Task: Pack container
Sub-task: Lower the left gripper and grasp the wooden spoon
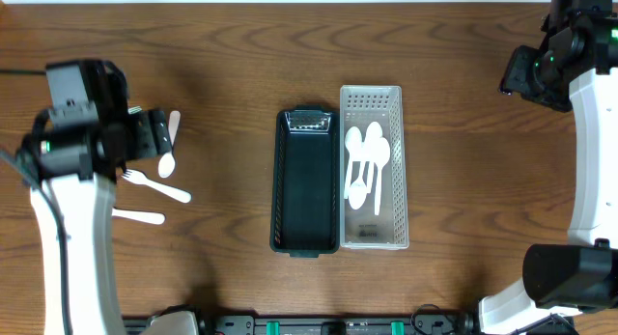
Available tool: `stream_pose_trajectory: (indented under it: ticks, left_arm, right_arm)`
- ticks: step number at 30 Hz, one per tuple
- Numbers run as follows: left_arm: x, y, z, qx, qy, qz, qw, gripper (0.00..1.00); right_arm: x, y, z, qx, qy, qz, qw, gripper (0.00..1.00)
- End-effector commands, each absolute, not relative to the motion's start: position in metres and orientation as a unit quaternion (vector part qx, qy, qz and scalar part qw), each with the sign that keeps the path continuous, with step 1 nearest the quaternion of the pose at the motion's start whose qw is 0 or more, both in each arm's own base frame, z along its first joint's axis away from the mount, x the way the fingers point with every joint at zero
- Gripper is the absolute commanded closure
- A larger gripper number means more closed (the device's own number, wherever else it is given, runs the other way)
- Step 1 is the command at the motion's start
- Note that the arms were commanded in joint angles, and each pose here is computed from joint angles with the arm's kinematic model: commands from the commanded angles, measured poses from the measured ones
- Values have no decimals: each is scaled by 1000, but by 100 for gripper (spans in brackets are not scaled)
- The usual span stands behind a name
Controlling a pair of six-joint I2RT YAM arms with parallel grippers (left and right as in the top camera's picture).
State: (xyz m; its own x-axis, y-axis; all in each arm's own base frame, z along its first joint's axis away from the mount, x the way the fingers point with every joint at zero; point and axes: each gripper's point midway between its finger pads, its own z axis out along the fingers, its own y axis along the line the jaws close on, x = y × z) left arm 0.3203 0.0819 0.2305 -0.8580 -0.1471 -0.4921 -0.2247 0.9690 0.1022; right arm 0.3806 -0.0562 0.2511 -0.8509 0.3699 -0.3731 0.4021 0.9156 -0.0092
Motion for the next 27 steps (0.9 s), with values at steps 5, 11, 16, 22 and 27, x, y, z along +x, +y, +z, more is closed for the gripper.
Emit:
stream_pose_trajectory:
  ticks: [5,11,16,22,27]
  left_arm:
    - [364,113,156,-51,979,95,171,0]
    - [372,110,88,-45,992,66,93,0]
    - [370,107,50,-36,997,51,47,0]
    - [371,100,15,-9,1000,23,17,0]
    - [371,100,0,-9,1000,20,7,0]
  right_arm:
    - [379,-56,254,188,963,-44,187,39]
    - [379,-56,254,188,963,-44,188,39]
    - [380,-56,254,188,963,-44,188,39]
    - [380,-56,254,188,963,-44,188,39]
    - [380,-56,254,188,963,-44,188,40]
